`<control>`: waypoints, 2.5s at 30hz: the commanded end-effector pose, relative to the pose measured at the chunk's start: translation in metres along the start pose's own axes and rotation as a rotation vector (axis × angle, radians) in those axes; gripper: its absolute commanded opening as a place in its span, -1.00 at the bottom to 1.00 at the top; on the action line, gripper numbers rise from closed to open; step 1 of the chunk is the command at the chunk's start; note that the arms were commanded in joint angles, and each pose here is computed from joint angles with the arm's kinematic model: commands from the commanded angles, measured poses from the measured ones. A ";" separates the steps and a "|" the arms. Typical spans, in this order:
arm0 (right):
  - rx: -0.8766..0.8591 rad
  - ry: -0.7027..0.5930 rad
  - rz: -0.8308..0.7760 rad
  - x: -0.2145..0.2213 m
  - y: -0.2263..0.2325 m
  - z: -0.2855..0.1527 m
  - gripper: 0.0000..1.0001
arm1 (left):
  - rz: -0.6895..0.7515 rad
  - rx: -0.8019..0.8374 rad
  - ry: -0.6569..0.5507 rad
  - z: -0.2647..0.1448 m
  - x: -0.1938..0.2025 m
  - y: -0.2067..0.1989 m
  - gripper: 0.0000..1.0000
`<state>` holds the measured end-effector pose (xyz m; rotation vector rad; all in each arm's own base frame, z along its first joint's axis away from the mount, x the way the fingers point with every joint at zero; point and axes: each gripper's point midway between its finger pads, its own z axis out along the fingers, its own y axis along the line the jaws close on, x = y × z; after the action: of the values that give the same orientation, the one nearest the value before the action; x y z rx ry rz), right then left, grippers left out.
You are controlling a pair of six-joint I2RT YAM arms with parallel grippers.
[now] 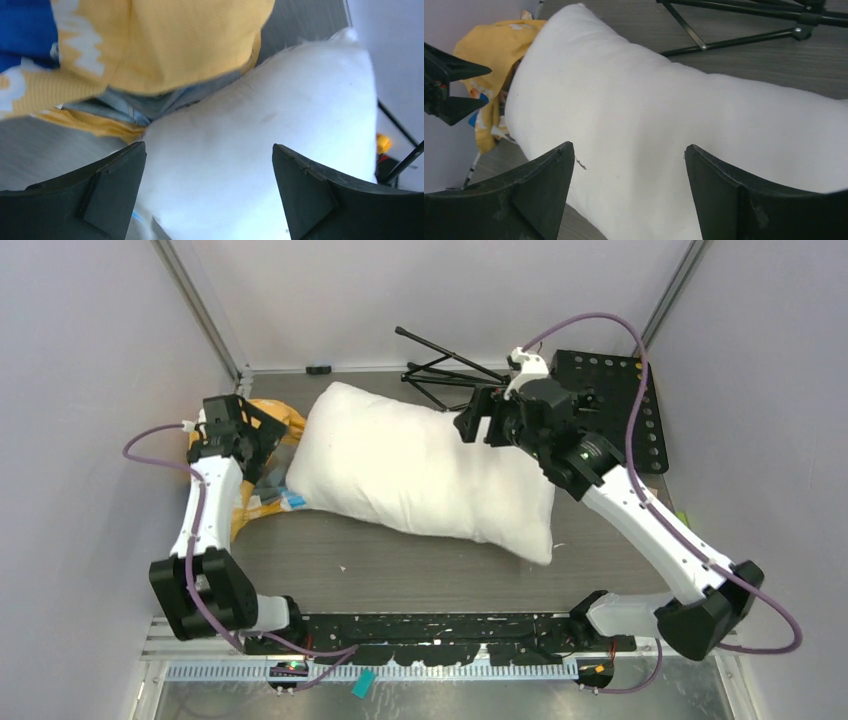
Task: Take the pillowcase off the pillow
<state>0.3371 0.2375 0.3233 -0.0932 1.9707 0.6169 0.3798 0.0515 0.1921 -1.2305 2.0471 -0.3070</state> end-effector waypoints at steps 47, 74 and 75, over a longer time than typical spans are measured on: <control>0.882 -0.322 -0.069 0.113 -0.322 -0.027 0.78 | 0.879 0.235 -0.541 0.046 0.090 0.031 0.98; 0.800 -0.343 -0.072 0.136 -0.357 -0.010 0.85 | 0.997 0.326 -0.509 0.084 0.095 0.027 0.99; 0.799 -0.343 -0.072 0.136 -0.357 -0.010 0.85 | 0.998 0.326 -0.506 0.084 0.096 0.027 0.99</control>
<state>0.3696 -0.0489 0.0502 0.4054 1.8207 -0.2414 0.3950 -0.0049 0.0861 -0.0267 1.7672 0.1192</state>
